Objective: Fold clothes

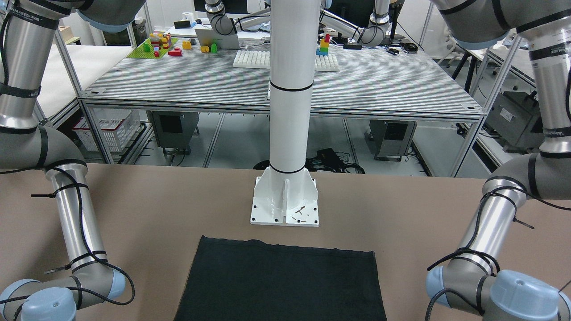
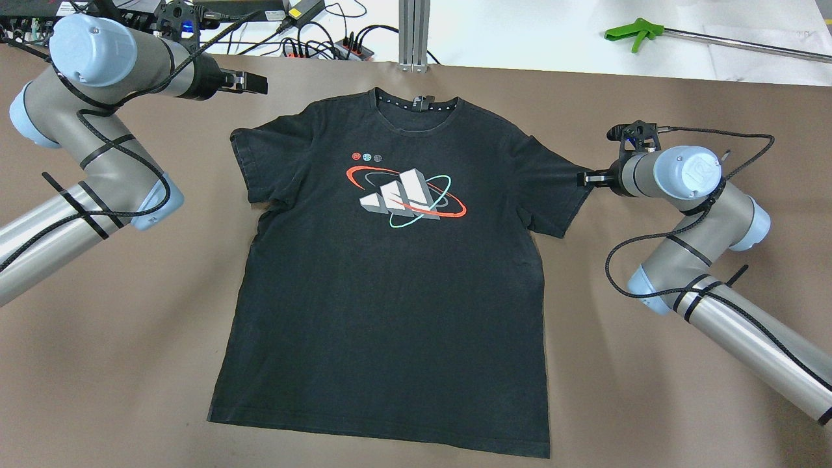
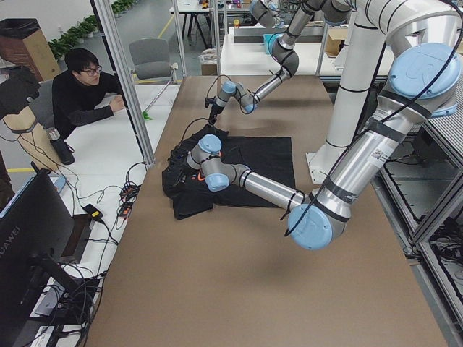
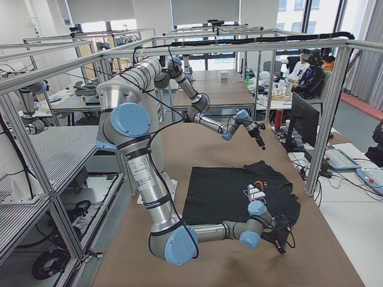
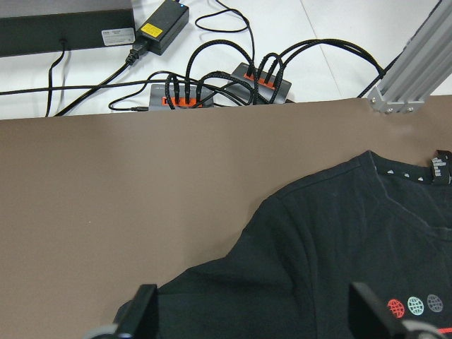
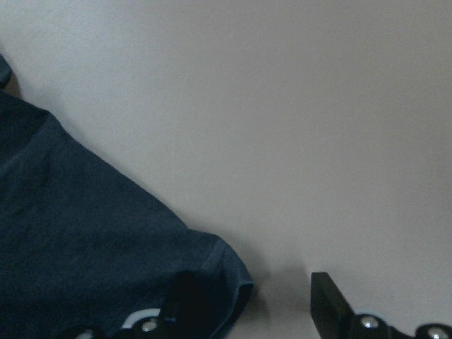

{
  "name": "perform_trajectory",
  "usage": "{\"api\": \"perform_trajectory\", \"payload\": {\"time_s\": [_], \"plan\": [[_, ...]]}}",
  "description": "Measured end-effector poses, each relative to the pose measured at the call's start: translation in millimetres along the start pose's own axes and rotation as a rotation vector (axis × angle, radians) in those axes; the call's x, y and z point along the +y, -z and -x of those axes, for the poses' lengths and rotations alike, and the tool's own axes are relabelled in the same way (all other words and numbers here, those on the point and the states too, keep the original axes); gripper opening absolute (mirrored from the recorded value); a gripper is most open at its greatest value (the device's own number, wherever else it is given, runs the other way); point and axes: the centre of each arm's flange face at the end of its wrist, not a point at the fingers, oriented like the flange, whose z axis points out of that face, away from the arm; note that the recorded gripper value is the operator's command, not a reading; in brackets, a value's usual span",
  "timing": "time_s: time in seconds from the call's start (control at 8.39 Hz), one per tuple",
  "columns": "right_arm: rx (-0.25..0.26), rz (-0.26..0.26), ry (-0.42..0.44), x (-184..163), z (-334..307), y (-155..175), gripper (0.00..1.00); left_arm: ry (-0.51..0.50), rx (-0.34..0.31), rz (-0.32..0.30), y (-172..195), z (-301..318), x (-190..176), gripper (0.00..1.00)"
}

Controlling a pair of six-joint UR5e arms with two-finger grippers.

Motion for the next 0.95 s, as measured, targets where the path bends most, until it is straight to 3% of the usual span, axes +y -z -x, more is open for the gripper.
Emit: {"api": "perform_trajectory", "payload": {"time_s": [0.6,0.95], "plan": [[-0.032,-0.008,-0.012,-9,20,7,0.00,-0.003,0.010,-0.009,6,-4,-1,0.95],[-0.123,0.043,-0.006,-36,46,50,0.00,-0.003,0.010,-0.007,6,-3,-1,0.95]]}}
